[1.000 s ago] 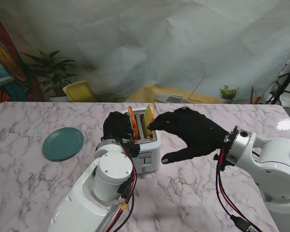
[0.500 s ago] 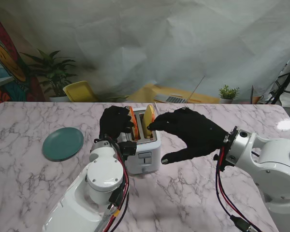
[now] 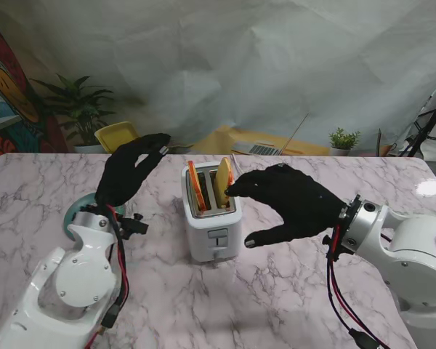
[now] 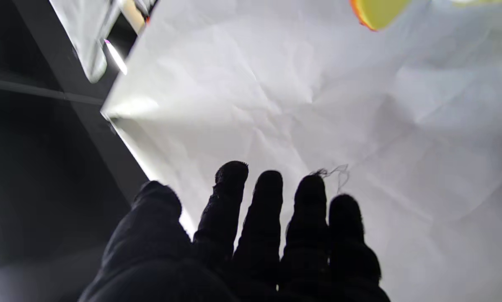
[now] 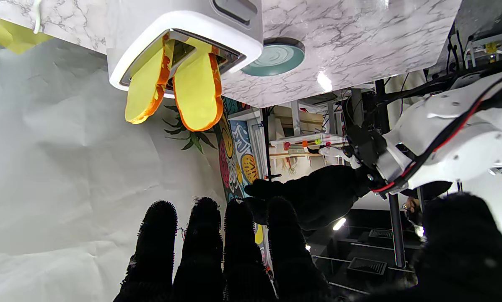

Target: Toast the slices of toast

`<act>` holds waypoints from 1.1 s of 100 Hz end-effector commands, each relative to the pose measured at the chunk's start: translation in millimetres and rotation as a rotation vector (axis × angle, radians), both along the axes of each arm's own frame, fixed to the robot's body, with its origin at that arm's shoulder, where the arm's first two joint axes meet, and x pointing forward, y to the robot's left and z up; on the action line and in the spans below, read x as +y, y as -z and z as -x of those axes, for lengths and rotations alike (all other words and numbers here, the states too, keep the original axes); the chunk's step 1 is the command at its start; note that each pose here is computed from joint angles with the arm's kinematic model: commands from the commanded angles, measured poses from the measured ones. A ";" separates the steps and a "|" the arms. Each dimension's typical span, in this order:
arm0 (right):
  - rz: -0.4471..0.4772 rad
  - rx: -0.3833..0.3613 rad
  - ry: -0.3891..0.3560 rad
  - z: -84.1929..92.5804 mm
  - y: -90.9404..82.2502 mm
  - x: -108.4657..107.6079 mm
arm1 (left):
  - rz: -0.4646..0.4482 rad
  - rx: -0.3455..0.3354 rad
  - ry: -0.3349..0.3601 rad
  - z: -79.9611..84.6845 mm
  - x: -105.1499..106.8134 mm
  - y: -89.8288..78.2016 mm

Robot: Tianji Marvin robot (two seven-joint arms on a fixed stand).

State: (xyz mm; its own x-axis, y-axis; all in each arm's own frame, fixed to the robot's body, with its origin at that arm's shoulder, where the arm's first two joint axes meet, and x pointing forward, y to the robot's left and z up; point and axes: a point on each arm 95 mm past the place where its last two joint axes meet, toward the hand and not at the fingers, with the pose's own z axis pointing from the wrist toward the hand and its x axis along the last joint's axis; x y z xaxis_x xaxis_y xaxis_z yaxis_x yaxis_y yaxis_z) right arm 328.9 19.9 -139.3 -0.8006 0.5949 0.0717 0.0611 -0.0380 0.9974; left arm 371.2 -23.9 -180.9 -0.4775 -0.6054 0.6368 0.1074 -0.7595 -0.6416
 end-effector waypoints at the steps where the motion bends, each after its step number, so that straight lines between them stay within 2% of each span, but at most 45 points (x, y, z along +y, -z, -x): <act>1: -0.001 0.007 0.003 2.1 4.0 0.3 | -0.111 0.017 -0.010 -8.6 19.2 13.6; 14: -0.006 0.005 0.006 4.3 7.0 -0.1 | -0.306 0.000 0.063 -15.2 42.3 29.2; 33: -0.013 0.001 0.012 7.6 9.8 -1.3 | -0.601 0.035 0.149 -24.8 66.4 54.8; 47: -0.020 0.003 0.023 8.8 11.6 -3.3 | -0.743 0.023 0.183 -29.1 76.6 69.9; 63: -0.028 0.004 0.032 9.4 13.8 -4.3 | -0.823 0.016 0.230 -32.8 80.2 83.1; 78: -0.029 0.007 0.030 10.5 15.1 -3.3 | -0.854 -0.009 0.268 -40.0 74.1 90.4; 110: -0.036 0.004 0.032 14.5 17.5 -4.5 | -0.849 -0.024 0.318 -57.2 54.0 103.1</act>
State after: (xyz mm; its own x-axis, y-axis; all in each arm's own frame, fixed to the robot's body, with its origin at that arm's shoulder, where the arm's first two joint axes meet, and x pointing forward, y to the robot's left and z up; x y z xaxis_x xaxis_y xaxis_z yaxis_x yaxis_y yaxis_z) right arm 316.4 15.1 -155.1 -0.7816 0.6166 0.0939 0.0601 -0.0754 0.9953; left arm 425.8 34.8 -283.6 -0.7089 -0.7050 0.0191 -0.0004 -0.0267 -0.9996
